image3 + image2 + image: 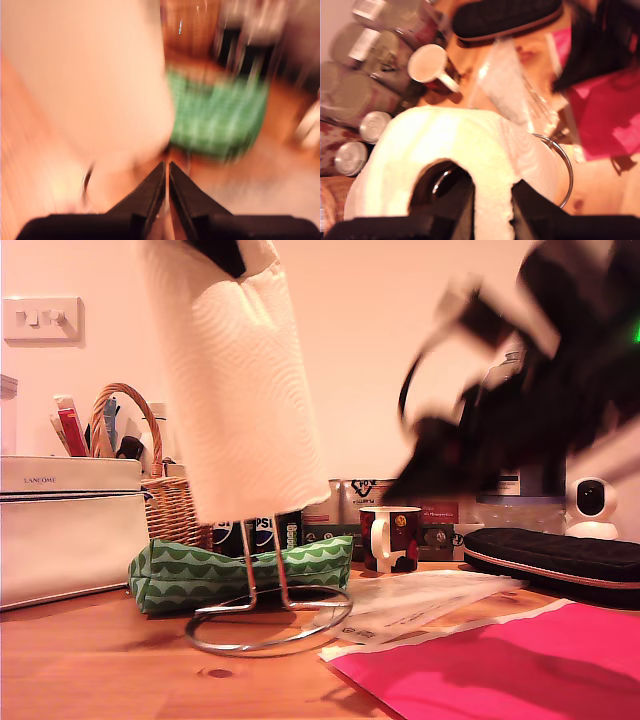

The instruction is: Insert the paper towel roll into the metallic stand.

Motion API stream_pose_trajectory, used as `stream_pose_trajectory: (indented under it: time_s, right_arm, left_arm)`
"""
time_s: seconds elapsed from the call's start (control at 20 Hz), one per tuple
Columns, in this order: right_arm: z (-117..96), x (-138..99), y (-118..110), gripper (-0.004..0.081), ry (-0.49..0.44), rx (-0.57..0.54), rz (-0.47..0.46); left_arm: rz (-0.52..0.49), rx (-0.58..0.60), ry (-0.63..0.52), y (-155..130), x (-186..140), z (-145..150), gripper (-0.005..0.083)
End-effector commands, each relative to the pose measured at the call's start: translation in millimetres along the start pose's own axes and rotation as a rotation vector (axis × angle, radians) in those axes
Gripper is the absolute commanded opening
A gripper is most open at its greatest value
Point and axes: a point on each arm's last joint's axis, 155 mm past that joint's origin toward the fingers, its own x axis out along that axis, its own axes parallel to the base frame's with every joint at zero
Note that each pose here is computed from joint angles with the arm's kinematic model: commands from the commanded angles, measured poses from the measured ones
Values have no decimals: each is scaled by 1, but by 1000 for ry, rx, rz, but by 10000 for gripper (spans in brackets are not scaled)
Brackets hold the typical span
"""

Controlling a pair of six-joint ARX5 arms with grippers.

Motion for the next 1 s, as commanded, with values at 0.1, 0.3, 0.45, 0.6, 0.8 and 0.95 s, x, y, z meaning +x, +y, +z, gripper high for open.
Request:
stream_pose_trajectory:
  time_s: [0.1, 0.3, 0.45, 0.6, 0.8, 0.95]
  right_arm:
    - [2, -13, -1, -11, 7, -26, -15]
    - [-3, -16, 0, -11, 32, -27, -14]
    - [-4, -16, 0, -11, 34, -29, -13]
    - [-4, -16, 0, -11, 34, -29, -13]
    - [-4, -16, 0, -11, 35, -28, -13]
    - [-5, -16, 0, -11, 39, -25, -12]
  left_arm:
    - [-32, 21, -1, -5, 6, 1, -21]
    - [-85, 28, 12, -19, 3, -1, -21]
    - [-125, 56, 34, -29, 0, -5, -21]
    - [-159, 64, 10, -34, -12, 5, -21]
    - [-157, 89, -42, -30, -32, 23, -21]
    - [-176, 83, -12, -34, -31, 16, -21]
